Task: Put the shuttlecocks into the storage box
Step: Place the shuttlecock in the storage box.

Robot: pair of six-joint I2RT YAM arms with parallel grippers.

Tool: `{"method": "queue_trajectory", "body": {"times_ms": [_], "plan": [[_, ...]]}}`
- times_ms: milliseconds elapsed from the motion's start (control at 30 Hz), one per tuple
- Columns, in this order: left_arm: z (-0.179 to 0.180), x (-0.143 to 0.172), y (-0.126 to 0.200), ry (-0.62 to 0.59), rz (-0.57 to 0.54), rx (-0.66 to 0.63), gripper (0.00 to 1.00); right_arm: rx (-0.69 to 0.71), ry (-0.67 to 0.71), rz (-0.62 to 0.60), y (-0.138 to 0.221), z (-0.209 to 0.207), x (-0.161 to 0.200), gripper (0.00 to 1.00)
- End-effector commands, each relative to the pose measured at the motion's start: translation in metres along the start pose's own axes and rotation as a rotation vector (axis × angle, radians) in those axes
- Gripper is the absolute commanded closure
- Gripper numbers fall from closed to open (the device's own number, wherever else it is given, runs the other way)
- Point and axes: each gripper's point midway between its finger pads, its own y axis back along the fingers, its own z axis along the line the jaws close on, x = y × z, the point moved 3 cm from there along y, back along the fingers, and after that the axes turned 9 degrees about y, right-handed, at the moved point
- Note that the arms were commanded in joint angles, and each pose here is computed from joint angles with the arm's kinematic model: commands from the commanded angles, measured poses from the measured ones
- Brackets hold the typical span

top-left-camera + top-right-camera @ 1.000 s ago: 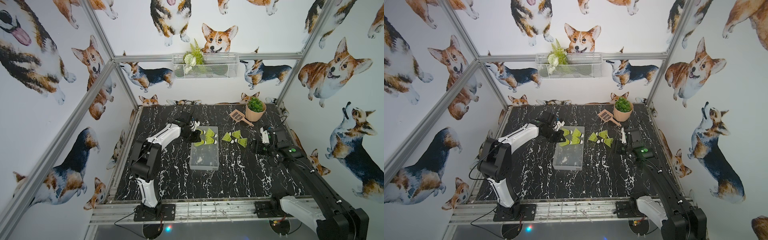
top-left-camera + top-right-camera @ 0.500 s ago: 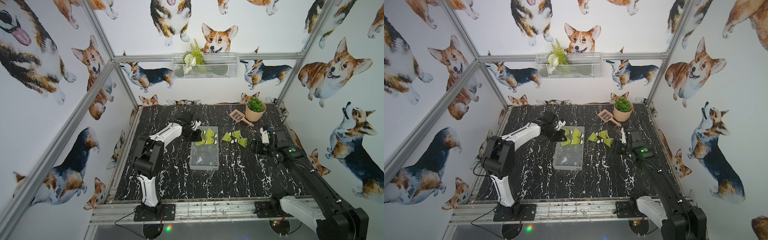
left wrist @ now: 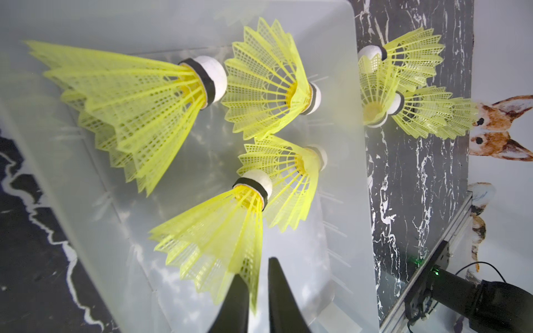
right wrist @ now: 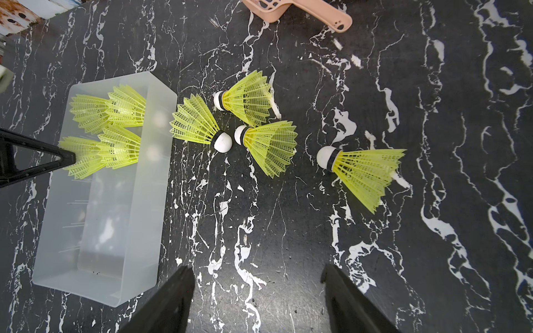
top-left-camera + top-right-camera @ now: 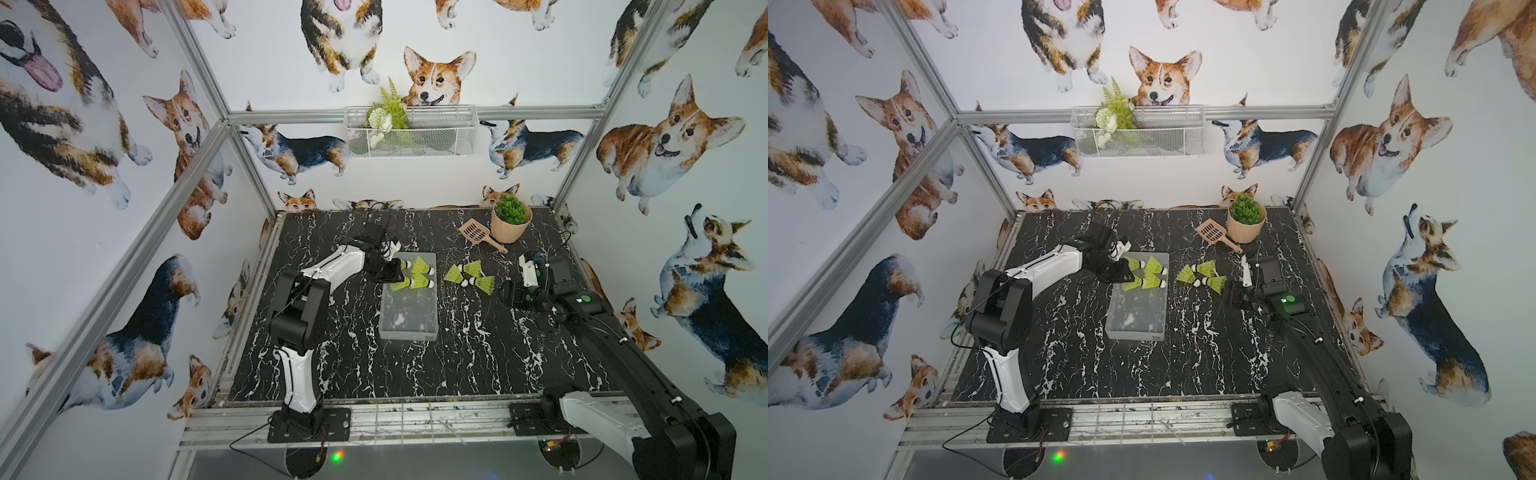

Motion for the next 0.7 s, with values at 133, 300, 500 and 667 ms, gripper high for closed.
{"method": "queue_trajectory", "body": {"times_ms": [133,300,500,667], "plan": [[0.007,-0.005,0.001,-0.021,-0.014,-0.056,0.74,0.011,0.009,0.009,0.001,-0.001,0.001,0.24],[0.011,-0.008,0.006,-0.038,-0.037,-0.101,0.65,0.014,0.008,0.011,0.0,-0.002,0.002,0.24],[0.012,-0.011,0.008,-0.05,-0.041,-0.123,0.62,0.021,0.01,0.013,0.0,-0.003,0.003,0.24],[0.011,-0.016,0.017,-0.063,-0.07,-0.152,0.61,0.034,0.01,0.022,-0.002,-0.005,0.006,0.24]]}}
